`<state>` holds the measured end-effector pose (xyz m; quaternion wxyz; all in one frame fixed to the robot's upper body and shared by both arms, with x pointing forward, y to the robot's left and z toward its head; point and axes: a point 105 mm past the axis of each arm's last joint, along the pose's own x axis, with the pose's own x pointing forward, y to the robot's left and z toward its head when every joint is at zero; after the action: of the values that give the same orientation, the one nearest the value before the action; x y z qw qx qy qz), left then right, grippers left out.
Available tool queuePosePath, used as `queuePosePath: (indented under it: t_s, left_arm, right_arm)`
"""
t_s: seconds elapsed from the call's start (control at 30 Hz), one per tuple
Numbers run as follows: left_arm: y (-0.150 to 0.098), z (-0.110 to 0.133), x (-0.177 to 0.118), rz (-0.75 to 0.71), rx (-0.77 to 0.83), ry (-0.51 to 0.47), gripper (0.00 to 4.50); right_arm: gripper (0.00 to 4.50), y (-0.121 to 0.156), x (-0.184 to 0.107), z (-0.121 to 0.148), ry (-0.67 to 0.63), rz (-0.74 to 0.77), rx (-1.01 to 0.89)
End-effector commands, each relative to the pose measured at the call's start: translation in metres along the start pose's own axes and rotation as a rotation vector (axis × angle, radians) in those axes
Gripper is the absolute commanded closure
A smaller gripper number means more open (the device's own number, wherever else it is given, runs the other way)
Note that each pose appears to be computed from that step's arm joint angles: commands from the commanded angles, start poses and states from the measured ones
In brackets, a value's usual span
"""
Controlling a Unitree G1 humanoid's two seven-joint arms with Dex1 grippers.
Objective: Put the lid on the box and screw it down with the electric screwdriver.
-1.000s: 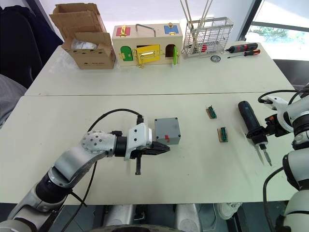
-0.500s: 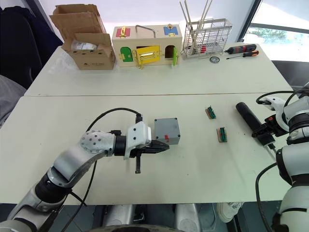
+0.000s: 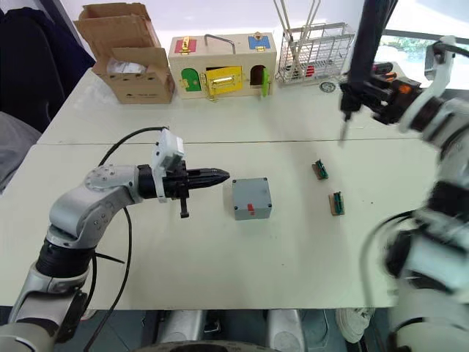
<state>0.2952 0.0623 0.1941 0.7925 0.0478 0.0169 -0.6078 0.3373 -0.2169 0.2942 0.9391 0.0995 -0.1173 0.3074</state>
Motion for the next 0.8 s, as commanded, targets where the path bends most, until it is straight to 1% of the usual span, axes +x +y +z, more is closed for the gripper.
queuePosePath:
  t_s: [0.03, 0.07, 0.17, 0.27, 0.33, 0.47, 0.6, 0.8]
  left_arm:
    - [0.004, 0.012, 0.002, -0.006, 0.009, -0.025, 4.5]
    - [0.005, 0.011, 0.004, -0.009, 0.004, -0.021, 4.5]
    - [0.005, 0.004, 0.006, -0.024, 0.01, 0.02, 4.5]
    - [0.007, -0.011, 0.022, -0.036, 0.04, 0.08, 4.5]
    - [0.011, -0.014, 0.033, -0.036, 0.042, 0.077, 4.5]
    - [0.012, -0.019, 0.047, -0.067, 0.034, 0.073, 4.5]
    - [0.005, -0.038, 0.052, -0.112, 0.056, 0.144, 4.5]
    - [0.001, -0.054, 0.053, -0.129, 0.071, 0.195, 4.5]
  right_arm:
    - [2.65, 0.021, -0.011, 0.001, -0.109, -0.024, 0.04]
    - [2.65, 0.028, -0.011, -0.003, -0.139, 0.0, 0.086]
    - [2.65, 0.039, -0.007, -0.024, -0.166, -0.013, 0.147]
    - [2.65, 0.043, -0.005, -0.045, -0.18, -0.025, 0.19]
    - [2.65, 0.045, -0.003, -0.053, -0.167, -0.02, 0.188]
    - [2.65, 0.047, 0.003, -0.06, -0.149, 0.002, 0.18]
    - [2.65, 0.046, 0.005, -0.066, -0.132, 0.005, 0.159]
    - [2.65, 0.049, 0.005, -0.074, -0.105, 0.017, 0.149]
